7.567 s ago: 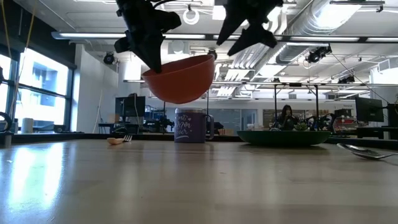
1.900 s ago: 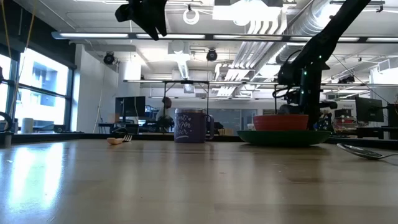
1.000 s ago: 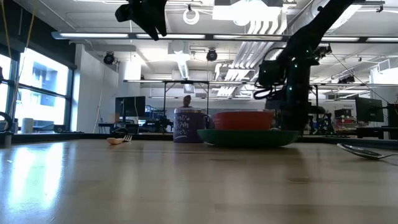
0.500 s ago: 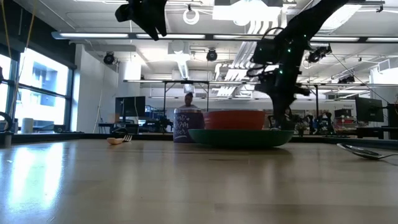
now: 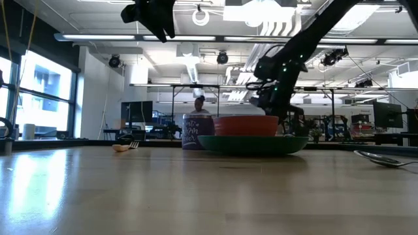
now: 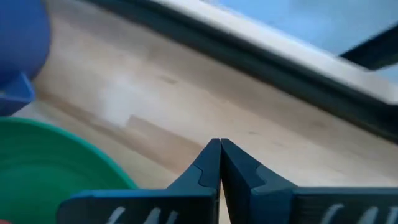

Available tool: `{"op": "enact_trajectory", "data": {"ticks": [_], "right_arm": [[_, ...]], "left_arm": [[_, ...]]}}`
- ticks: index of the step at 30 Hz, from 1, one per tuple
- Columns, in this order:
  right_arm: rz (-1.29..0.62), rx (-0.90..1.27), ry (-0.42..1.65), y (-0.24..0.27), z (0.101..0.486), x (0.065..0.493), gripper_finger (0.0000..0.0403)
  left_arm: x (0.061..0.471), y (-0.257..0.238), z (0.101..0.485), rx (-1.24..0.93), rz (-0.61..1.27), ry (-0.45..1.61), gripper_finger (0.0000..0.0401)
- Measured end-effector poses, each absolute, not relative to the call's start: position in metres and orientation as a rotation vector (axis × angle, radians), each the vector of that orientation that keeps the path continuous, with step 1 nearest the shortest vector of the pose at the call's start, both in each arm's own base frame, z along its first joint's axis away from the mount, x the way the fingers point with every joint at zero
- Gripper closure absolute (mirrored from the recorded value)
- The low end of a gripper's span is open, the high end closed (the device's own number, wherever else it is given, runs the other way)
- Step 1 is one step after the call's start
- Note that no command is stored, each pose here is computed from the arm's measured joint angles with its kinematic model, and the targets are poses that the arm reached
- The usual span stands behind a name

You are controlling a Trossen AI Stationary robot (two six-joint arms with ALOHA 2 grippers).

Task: Set table place
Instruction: Move the green plate with orange bowl on top to the center of the table

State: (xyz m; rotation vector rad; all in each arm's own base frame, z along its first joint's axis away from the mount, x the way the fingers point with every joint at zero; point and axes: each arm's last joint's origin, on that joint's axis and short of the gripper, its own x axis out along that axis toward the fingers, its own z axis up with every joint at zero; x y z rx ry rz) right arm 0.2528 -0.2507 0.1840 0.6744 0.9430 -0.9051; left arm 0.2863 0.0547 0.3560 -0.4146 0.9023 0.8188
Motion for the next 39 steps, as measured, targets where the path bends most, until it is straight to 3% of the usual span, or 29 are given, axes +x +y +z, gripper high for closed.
{"op": "enact_trajectory", "data": {"ticks": [6, 14, 26, 39], "right_arm": [[-0.816, 0.674, 0.991, -0.251, 0.163, 0.289, 0.0403], [-0.727, 0.631, 0.982, -0.251, 0.164, 0.334, 0.0403], [-0.697, 0.629, 1.188, -0.227, 0.153, 0.332, 0.0403], [-0.503, 0.619, 1.263, -0.155, 0.152, 0.367, 0.0403]], "left_arm": [[0.286, 0.055, 0.356, -0.414, 0.818, 0.903, 0.0267], [0.286, 0.055, 0.356, -0.411, 0.817, 0.904, 0.0267], [0.286, 0.055, 0.356, -0.403, 0.812, 0.908, 0.0267], [0.286, 0.055, 0.356, -0.395, 0.807, 0.91, 0.0268]]}}
